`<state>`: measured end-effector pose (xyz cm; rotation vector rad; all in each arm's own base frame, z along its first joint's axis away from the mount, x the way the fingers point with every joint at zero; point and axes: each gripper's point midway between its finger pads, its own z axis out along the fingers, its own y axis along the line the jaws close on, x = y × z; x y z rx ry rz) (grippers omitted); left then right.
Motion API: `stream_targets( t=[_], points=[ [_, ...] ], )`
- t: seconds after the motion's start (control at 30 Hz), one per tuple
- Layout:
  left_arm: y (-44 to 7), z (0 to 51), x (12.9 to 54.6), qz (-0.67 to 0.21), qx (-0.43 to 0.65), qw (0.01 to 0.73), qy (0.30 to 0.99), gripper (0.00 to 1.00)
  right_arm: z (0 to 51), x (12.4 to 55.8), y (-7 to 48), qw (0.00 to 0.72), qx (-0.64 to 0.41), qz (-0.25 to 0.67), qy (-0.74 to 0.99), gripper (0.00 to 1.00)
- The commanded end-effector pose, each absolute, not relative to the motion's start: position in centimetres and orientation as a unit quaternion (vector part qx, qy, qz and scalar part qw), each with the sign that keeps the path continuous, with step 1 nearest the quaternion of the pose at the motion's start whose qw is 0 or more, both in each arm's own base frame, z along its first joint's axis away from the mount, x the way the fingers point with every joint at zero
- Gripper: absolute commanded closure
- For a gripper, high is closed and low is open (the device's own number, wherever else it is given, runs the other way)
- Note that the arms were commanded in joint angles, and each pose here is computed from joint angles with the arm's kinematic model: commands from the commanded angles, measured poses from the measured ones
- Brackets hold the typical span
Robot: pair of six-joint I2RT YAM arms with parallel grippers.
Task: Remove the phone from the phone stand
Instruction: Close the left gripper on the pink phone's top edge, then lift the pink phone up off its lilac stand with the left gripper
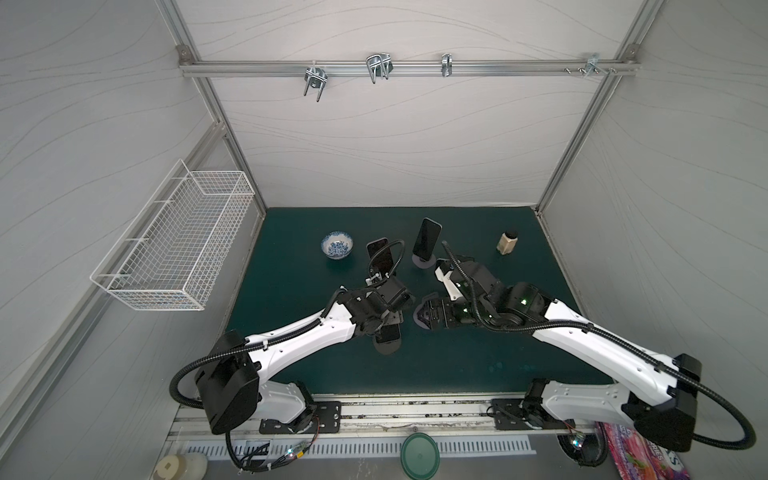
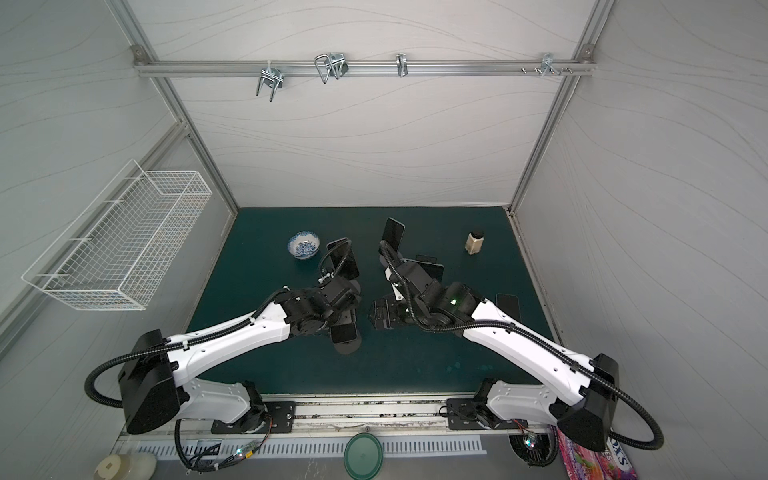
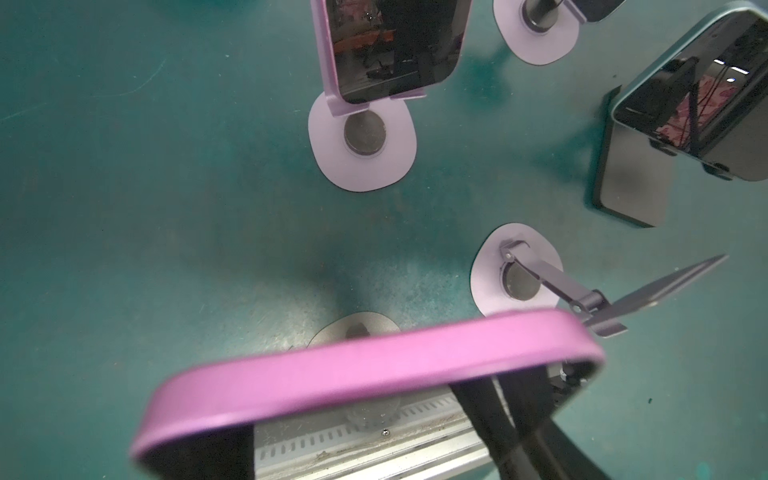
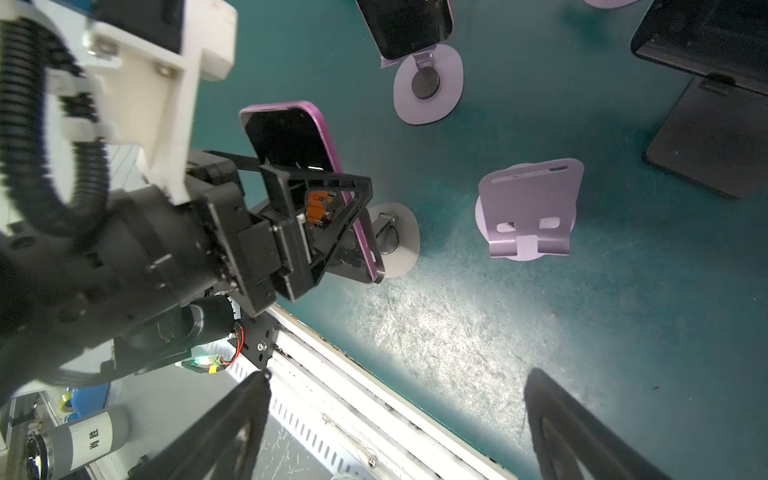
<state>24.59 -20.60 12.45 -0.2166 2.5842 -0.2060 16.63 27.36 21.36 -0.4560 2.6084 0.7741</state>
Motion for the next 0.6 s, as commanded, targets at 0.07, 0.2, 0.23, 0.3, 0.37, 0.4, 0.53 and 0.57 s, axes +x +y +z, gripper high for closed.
stream_targets(
  t=[0.07, 0.2, 0.23, 0.3, 0.37, 0.4, 0.53, 0.57],
  points=[
    [-20.8, 14.5, 25.1, -0.099, -0.082, 0.291, 0.948, 0.37, 21.9, 17.0, 28.1, 0.183, -0.157, 0.281, 0.929, 0.05],
    [-21.0, 15.2, 25.3, -0.110, -0.077, 0.300, 0.944, 0.37, 22.0, 17.4, 28.8, 0.181, -0.158, 0.281, 0.929, 0.05],
    [-21.1, 15.4, 25.3, -0.111, -0.074, 0.302, 0.944, 0.37, 22.1, 17.5, 29.0, 0.179, -0.158, 0.282, 0.929, 0.06],
    [-21.2, 15.8, 25.4, -0.115, -0.071, 0.306, 0.942, 0.37, 22.0, 17.7, 29.5, 0.175, -0.160, 0.282, 0.930, 0.06],
    [-21.2, 16.3, 25.4, -0.119, -0.069, 0.310, 0.941, 0.37, 22.0, 17.8, 29.8, 0.172, -0.162, 0.281, 0.930, 0.06],
    [-21.2, 16.4, 25.4, -0.120, -0.068, 0.312, 0.940, 0.37, 22.0, 17.8, 29.9, 0.170, -0.162, 0.280, 0.931, 0.06],
    [-20.9, 17.2, 25.3, -0.126, -0.068, 0.321, 0.936, 0.37, 22.1, 18.1, 29.2, 0.184, -0.164, 0.265, 0.933, 0.06],
    [-20.7, 17.4, 25.3, -0.127, -0.069, 0.325, 0.935, 0.37, 22.2, 18.3, 28.9, 0.192, -0.164, 0.261, 0.932, 0.06]
  ],
)
